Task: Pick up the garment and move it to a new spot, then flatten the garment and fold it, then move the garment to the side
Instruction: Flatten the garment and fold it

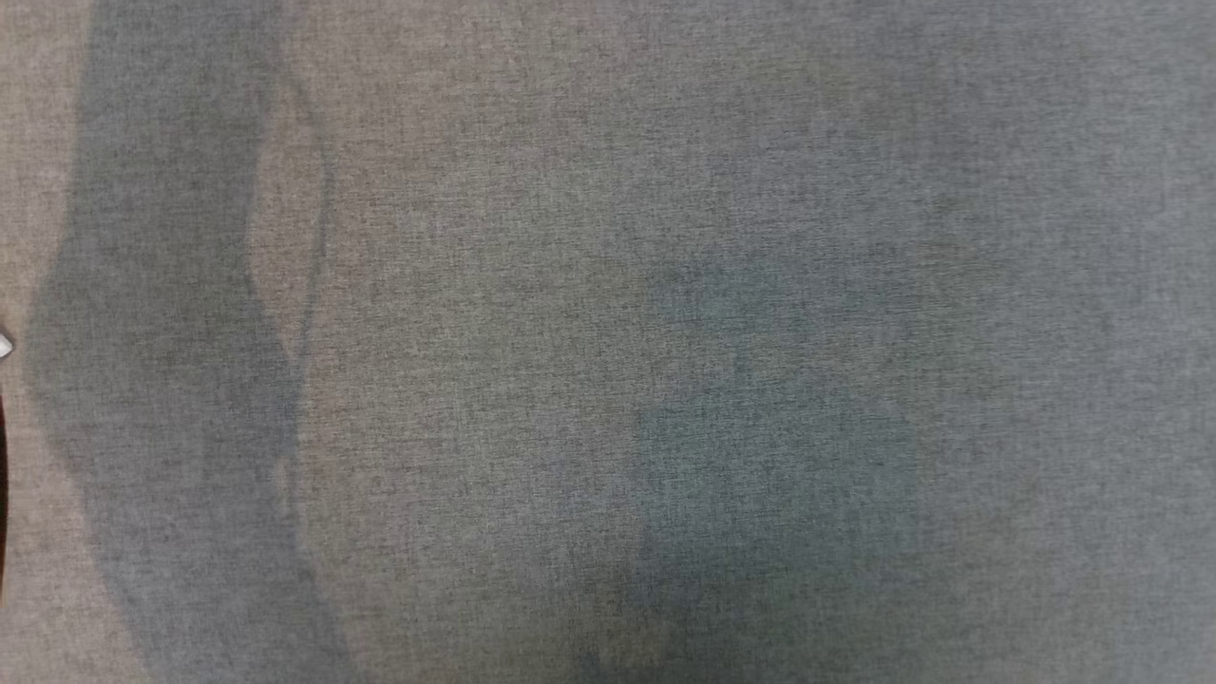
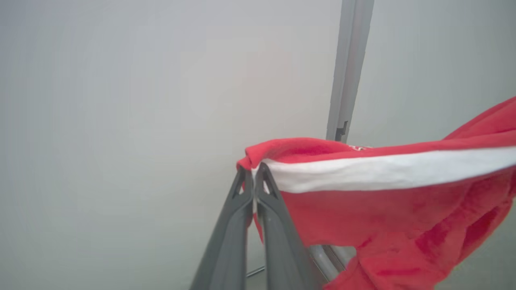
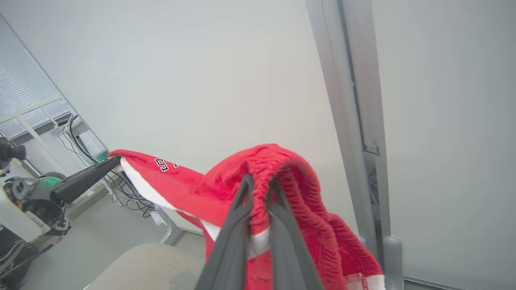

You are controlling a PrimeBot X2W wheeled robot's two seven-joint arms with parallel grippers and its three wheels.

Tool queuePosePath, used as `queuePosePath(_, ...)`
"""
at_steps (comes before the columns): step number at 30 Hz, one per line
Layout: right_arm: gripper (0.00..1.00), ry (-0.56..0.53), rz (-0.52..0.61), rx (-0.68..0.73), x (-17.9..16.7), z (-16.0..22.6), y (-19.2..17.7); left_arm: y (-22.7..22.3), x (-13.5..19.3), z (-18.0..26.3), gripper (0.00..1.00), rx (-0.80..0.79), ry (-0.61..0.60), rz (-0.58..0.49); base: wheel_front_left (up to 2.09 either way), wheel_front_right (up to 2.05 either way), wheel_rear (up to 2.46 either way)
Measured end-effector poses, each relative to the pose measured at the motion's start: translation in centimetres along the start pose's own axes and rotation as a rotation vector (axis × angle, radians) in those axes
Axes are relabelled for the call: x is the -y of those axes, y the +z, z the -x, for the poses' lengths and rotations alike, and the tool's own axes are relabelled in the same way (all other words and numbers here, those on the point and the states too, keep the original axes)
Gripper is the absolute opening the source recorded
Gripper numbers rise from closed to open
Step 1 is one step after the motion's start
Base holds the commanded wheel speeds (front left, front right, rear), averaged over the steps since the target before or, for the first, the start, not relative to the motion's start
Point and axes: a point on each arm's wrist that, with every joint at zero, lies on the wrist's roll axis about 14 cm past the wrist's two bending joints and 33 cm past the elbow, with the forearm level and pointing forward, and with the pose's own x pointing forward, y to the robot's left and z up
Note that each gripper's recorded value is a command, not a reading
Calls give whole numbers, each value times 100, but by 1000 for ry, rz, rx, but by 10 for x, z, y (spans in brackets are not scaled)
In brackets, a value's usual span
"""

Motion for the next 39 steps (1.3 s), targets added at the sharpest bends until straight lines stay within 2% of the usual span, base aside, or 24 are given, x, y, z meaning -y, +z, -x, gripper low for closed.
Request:
queuePosePath(3, 0, 6, 15, 82, -1, -3, 10, 19, 1, -4, 0, 90, 0, -13, 0, 0, 0)
queuePosePath(6, 0, -8, 14, 68, 5, -1, -2, 4, 8, -7, 0, 42, -16, -19, 0, 0, 0)
queuePosePath(9, 0, -38, 3, -23, 16, 5, -38, -21, 13, -6, 0, -49, -33, -8, 0, 0, 0)
queuePosePath(13, 0, -51, -7, -128, 20, 19, -75, -85, 13, 8, 0, -285, -37, 24, 0, 0, 0)
queuePosePath(15, 0, -61, -23, -180, 22, 30, -95, -106, 8, 20, 0, -372, -29, 43, 0, 0, 0)
queuePosePath(19, 0, -70, -59, -291, 17, 55, -129, -142, 22, 48, 0, -530, -58, 115, 0, 0, 0)
queuePosePath(24, 0, -22, -66, -397, -11, 89, -158, -174, 39, 91, 0, -684, -100, 146, 0, 0, 0)
queuePosePath(28, 0, -30, -82, -484, -22, 125, -180, -193, 56, 128, 0, -791, -143, 175, 0, 0, 0)
queuePosePath(30, 0, -31, -93, -504, -29, 138, -182, -197, 63, 146, 0, -832, -166, 163, 0, 0, 0)
queuePosePath(39, 0, -26, -152, -576, -67, 201, -192, -189, 98, 223, 0, -873, -272, 232, 0, 0, 0)
